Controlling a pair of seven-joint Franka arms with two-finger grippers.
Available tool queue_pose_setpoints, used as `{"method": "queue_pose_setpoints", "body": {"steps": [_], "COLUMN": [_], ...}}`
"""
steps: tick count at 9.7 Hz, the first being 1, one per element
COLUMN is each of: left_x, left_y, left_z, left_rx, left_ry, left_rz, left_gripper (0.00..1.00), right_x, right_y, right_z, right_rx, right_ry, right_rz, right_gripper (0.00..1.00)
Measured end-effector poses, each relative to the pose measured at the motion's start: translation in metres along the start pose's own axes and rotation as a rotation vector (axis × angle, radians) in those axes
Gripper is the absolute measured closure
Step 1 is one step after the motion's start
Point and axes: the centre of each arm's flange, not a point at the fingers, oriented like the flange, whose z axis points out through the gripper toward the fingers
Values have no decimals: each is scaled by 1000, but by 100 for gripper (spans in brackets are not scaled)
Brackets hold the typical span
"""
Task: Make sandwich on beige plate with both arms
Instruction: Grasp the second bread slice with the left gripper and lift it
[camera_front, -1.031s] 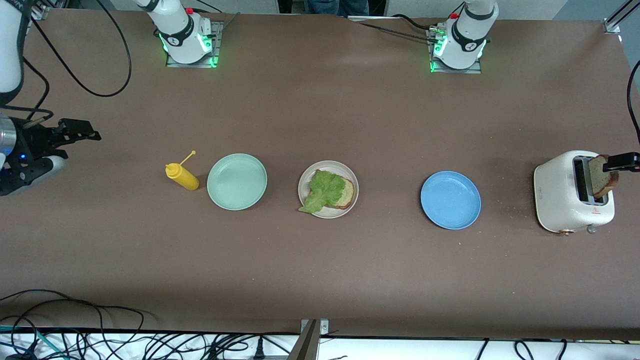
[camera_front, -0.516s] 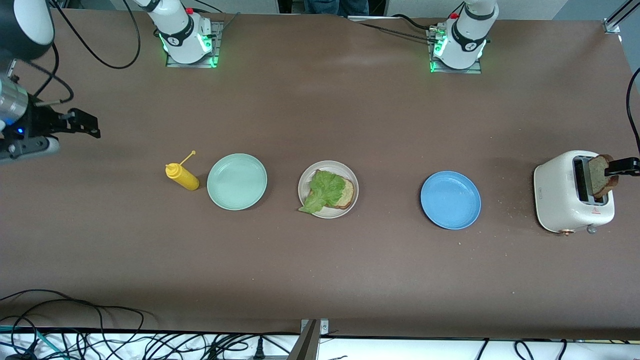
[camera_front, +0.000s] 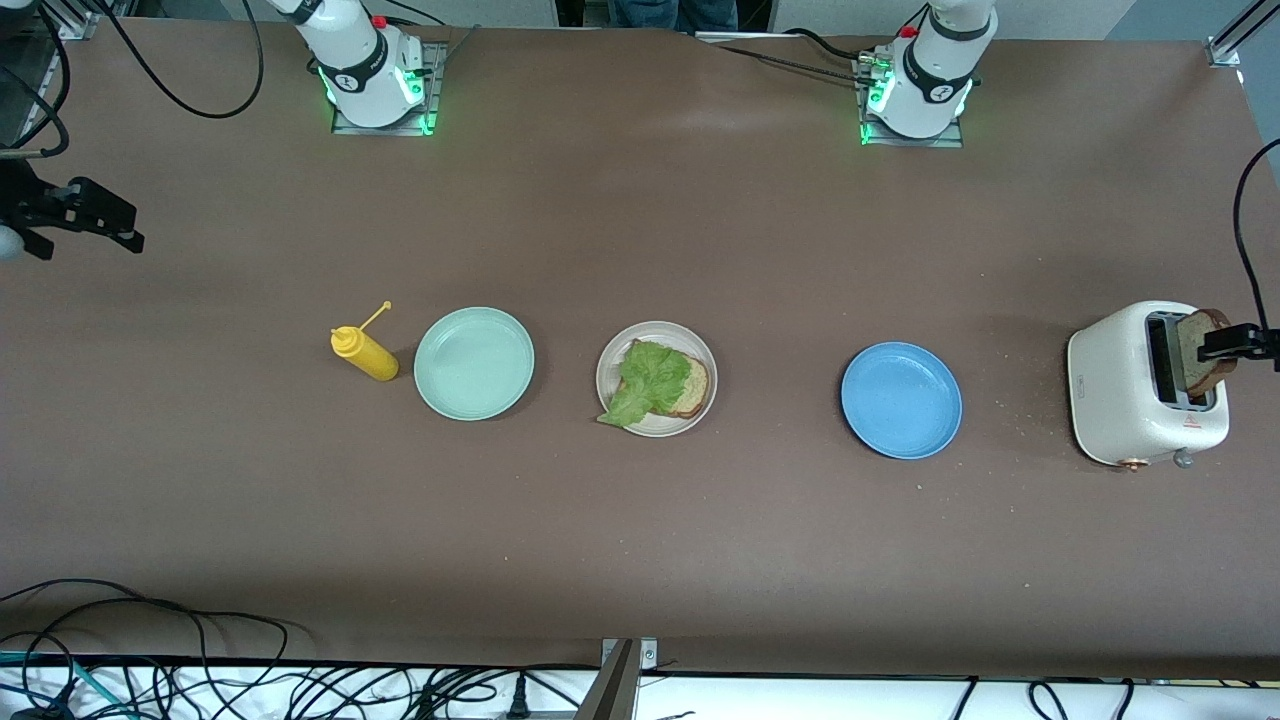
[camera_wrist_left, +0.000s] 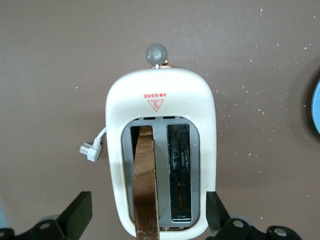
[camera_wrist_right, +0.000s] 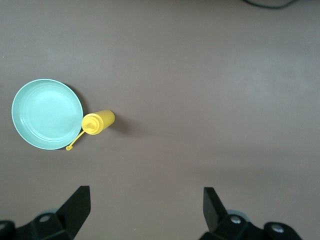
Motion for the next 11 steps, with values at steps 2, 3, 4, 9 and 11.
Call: {"method": "queue_pose_setpoints", "body": {"steps": [2, 3, 4, 9, 11], "left_x": [-9, -16, -22, -34, -33], "left_y": [7, 5, 2, 1, 6], "left_z": [11, 20, 27, 30, 27], "left_rx": [11, 10, 9, 0, -4], "left_ry": [19, 20, 21, 4, -3], "left_rz": [5, -1, -2, 58, 85], "left_gripper": [0, 0, 1, 59, 86], "right_x": [-3, -3, -3, 2, 4], "right_y": [-19, -28, -33, -33, -36], "right_z": [0, 0, 0, -3, -2], "right_rx": [5, 3, 3, 3, 3], "right_ry": [-31, -32, -33, 9, 13], "right_rz": [114, 125, 128, 139, 134], "right_gripper": [0, 0, 0, 0, 0]}}
